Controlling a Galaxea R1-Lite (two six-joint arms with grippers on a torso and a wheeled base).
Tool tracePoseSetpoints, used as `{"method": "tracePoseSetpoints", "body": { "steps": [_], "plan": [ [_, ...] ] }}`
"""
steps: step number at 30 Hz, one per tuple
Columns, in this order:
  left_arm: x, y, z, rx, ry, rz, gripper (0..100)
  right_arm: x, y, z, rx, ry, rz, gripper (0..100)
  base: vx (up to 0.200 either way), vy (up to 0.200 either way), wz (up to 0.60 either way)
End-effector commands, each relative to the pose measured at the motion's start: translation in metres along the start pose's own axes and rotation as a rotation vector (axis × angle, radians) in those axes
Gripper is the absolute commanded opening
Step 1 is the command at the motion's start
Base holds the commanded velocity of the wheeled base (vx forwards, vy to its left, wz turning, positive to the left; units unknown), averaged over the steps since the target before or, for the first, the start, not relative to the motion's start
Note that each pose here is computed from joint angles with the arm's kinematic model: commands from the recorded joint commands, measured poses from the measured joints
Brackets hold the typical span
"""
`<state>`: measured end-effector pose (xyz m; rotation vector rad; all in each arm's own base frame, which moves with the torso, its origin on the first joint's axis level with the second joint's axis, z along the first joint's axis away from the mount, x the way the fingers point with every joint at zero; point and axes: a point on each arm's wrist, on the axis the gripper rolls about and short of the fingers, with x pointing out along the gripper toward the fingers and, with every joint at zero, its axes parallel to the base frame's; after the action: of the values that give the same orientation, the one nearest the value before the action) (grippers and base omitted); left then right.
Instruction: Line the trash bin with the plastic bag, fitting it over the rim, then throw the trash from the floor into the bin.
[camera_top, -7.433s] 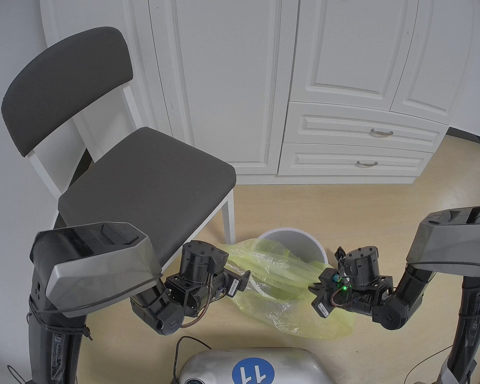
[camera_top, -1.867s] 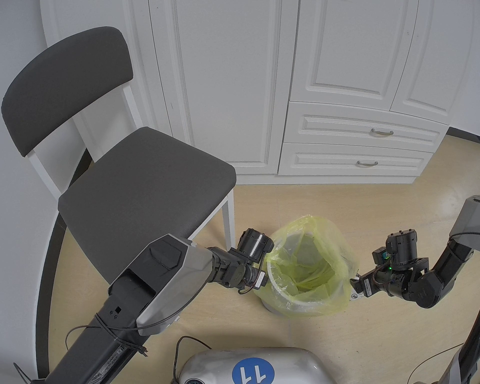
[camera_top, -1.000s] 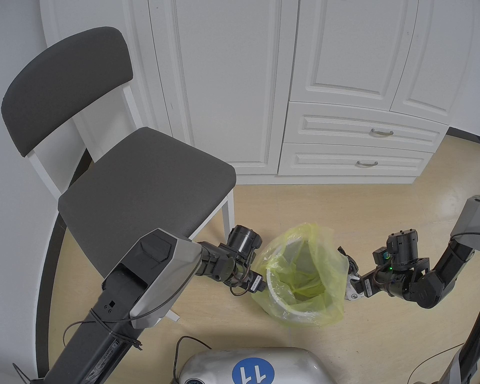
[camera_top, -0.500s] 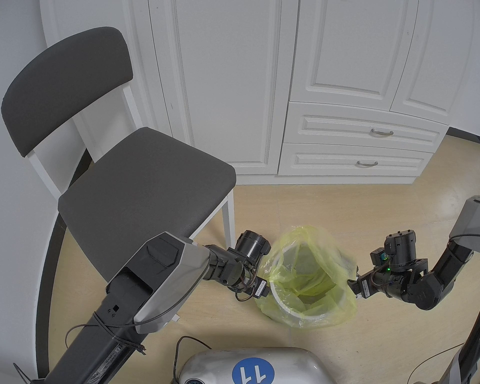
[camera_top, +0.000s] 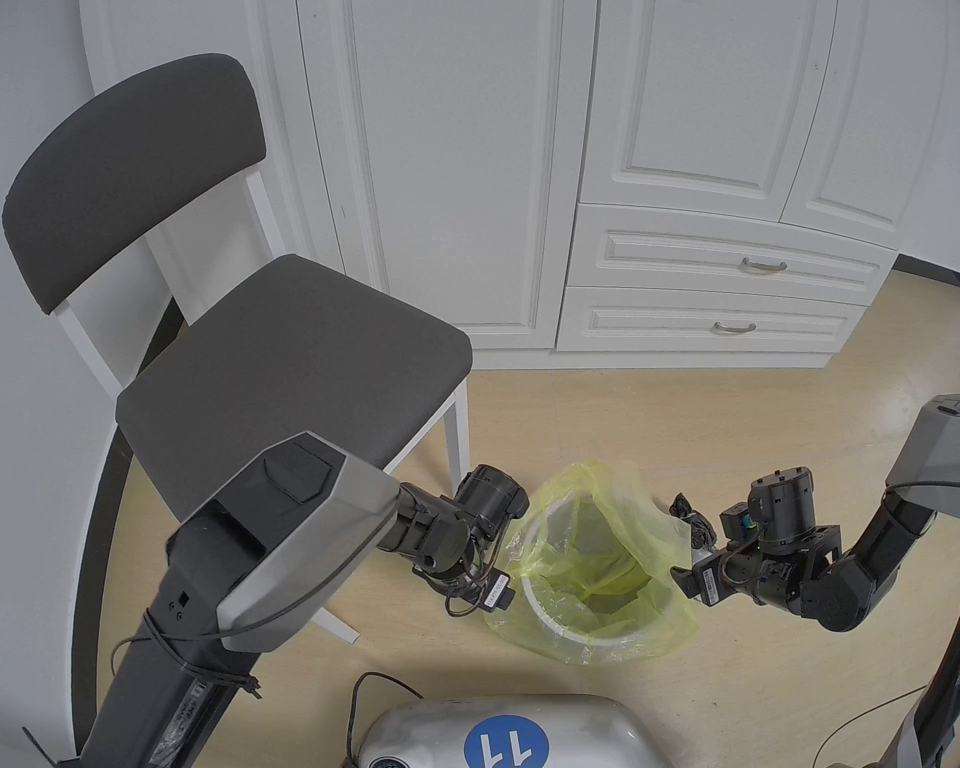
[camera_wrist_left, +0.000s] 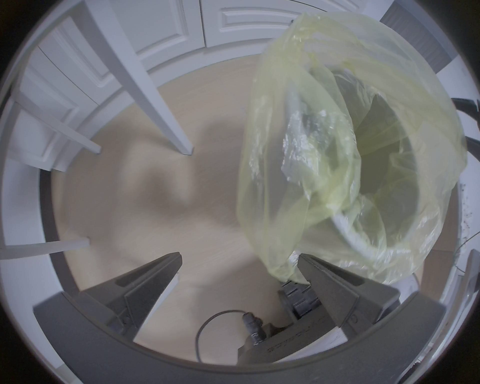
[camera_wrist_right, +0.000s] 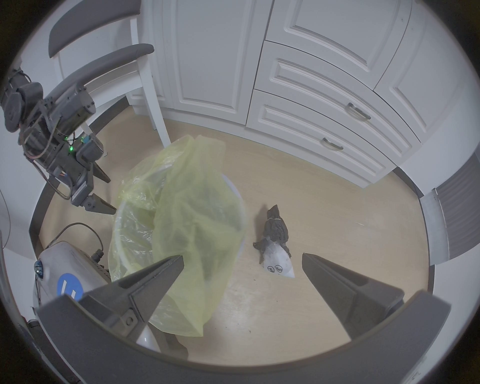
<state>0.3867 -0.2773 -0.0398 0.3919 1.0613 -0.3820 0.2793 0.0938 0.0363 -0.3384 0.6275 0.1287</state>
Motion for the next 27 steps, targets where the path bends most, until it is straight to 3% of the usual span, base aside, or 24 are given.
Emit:
{"method": "tracePoseSetpoints", "body": {
  "steps": [1,5,12,15,20,27],
  "plan": [
    [-0.041,-0.003,-0.006,0.019,-0.050,0.104,100,0.003,0.015,-0.005,-0.017,0.017,0.043,100,0.000,0.000,0.00],
    [-0.049,-0.010,-0.014,0.031,-0.114,0.168,100,0.006,0.027,-0.006,-0.011,0.019,0.069,100,0.000,0.000,0.00],
    [-0.065,-0.019,-0.021,0.031,-0.202,0.146,100,0.026,0.040,-0.020,-0.029,0.031,0.066,100,0.000,0.000,0.00],
    [-0.067,-0.022,-0.019,0.015,-0.281,0.133,100,0.050,0.042,-0.029,-0.023,0.044,-0.013,100,0.000,0.000,0.00],
    [-0.064,-0.024,-0.013,-0.009,-0.381,0.115,100,0.067,0.019,-0.028,0.030,0.036,-0.106,100,0.000,0.000,0.00],
    [-0.054,-0.027,-0.007,-0.005,-0.444,0.113,100,0.064,-0.027,-0.016,0.073,0.003,-0.213,100,0.000,0.000,0.00]
  ]
}}
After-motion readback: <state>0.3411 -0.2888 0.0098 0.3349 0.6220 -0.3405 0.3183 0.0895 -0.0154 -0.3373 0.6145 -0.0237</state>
